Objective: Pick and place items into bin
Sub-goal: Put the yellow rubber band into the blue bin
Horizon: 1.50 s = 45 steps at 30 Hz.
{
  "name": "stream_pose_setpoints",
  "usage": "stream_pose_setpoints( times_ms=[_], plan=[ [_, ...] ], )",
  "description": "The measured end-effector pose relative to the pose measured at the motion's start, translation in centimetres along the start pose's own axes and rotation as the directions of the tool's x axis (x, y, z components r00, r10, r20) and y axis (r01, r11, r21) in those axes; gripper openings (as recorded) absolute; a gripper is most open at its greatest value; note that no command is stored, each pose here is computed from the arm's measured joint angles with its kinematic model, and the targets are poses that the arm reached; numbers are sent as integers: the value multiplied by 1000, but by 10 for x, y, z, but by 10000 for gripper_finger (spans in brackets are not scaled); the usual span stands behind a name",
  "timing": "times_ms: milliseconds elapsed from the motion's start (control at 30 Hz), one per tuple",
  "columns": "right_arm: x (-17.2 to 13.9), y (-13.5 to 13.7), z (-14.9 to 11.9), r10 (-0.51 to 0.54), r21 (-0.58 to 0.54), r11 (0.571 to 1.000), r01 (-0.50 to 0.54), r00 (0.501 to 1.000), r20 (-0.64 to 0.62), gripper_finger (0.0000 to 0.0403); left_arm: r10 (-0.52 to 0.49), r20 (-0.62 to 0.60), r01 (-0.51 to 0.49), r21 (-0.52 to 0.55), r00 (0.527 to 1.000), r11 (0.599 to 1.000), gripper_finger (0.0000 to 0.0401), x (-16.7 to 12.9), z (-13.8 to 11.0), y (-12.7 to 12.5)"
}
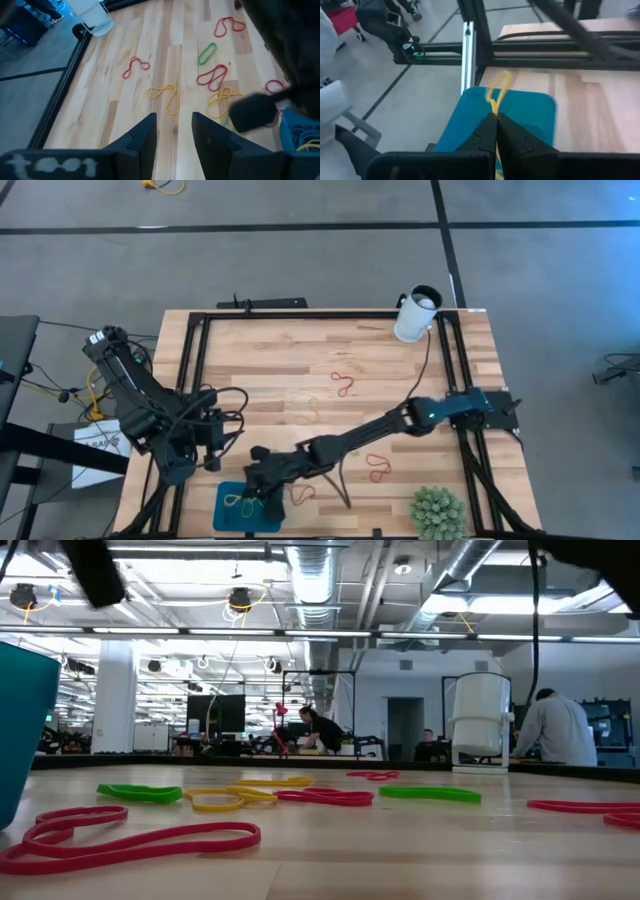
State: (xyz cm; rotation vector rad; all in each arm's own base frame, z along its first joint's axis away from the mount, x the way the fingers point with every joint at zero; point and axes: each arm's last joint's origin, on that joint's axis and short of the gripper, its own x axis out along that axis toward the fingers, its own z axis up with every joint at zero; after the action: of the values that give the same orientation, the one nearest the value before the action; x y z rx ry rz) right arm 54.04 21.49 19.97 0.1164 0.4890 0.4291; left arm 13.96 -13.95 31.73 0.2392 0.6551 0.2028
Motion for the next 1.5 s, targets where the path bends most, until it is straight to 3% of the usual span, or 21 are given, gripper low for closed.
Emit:
stream_pose_setpoints(
  times_ms=[233,467,1033,1133,1267,1400,1500],
  plan=[
    [20,-8,-30,-15,30,999,18,996,-91,0,3,-5,-3,7,1000,1000,114,0,-1,1],
    [19,-5,-43,-2,-55,998,-10,978,-210,5,12,-17,-12,15,1000,1000,114,0,-2,2],
    [16,-13,-38,76,-31,996,-86,969,-234,112,11,-17,-11,-10,1000,1000,114,0,-2,2],
    [0,-10,-21,82,-27,995,-91,969,-234,116,10,-17,-11,-37,1000,999,114,0,-2,2],
    [-47,-4,15,60,0,998,-63,948,-312,112,24,-15,-26,-134,1000,991,114,1,-1,3],
    [-91,2,32,3,5,1000,-1,898,-439,103,95,-2,-90,-364,995,927,114,9,3,10],
    [-125,7,41,-57,-9,998,61,845,-531,98,134,-50,-143,-390,990,910,114,23,5,11]
  ],
)
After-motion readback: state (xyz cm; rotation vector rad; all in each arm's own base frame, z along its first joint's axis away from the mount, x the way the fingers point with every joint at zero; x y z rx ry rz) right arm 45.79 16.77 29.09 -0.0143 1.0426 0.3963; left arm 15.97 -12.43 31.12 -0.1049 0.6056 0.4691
